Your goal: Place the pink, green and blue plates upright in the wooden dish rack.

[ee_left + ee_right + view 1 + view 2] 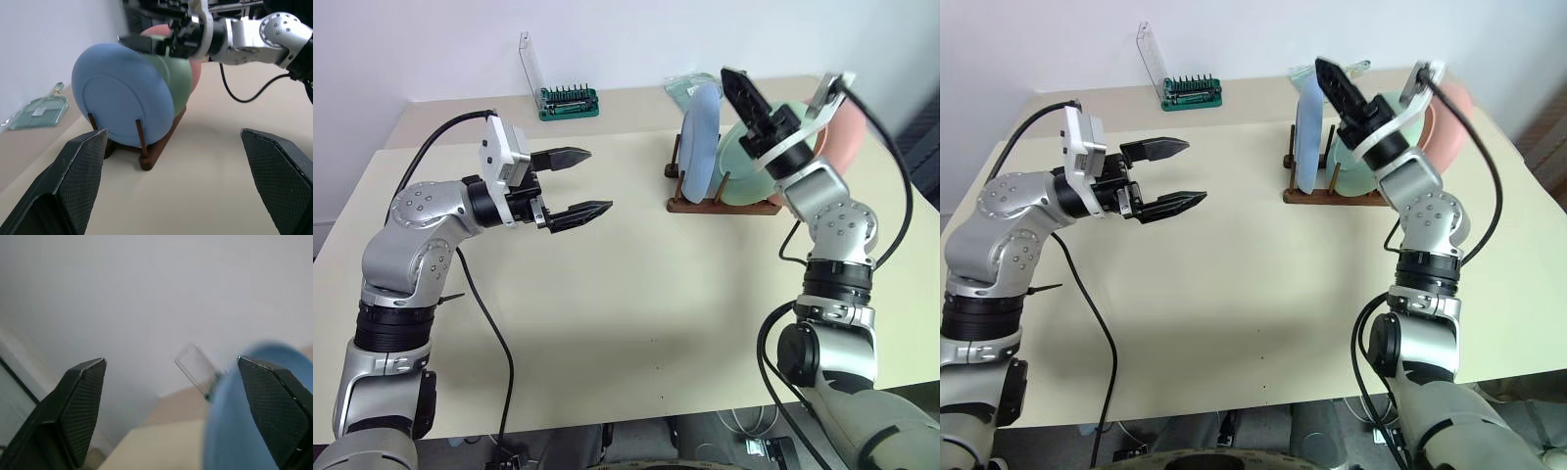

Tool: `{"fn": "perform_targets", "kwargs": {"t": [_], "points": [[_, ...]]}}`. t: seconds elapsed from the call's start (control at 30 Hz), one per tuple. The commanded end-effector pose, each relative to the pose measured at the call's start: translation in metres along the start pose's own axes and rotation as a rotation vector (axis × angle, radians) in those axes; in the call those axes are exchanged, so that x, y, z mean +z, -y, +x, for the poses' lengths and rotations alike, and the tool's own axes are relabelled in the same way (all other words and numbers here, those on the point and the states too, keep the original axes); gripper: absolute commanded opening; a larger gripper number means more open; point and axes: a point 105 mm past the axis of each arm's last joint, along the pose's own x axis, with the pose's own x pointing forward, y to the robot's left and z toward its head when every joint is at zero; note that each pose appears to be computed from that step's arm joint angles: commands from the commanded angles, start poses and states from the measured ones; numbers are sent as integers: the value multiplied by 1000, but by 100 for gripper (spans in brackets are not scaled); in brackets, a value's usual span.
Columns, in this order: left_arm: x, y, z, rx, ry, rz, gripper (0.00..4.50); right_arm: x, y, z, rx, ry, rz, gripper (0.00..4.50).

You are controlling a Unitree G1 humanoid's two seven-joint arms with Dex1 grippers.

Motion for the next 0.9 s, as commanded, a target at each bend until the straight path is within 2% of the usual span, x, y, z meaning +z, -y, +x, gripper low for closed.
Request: {"fn": "perform_targets", "kwargs": {"t": [0.03,0.2,0.27,0.3,0.33,0.4,0.53,0.67,0.77,0.9], "points": [[14,0,-1,0,31,46,450,33,-34,8,113,89,-85,447],[15,0,0,-5,36,44,450,57,-31,-1,90,103,-189,447],[15,0,0,-6,34,48,450,71,-18,-14,43,131,-198,397],[14,1,-1,-5,35,44,450,76,-12,-21,13,127,-235,367],[14,1,-1,-5,32,45,450,78,-9,-28,-2,95,-311,313],[13,1,-2,-4,32,40,450,69,-5,-44,-11,-27,-486,212],[11,1,1,-11,34,41,450,49,4,-76,-22,-215,-689,12],[11,2,4,-25,41,50,450,41,13,-106,-70,-284,-769,5],[12,2,4,-39,41,54,450,45,14,-117,-118,-271,-805,5],[11,5,5,-93,25,56,450,38,39,-138,-216,-398,-980,5]]}}
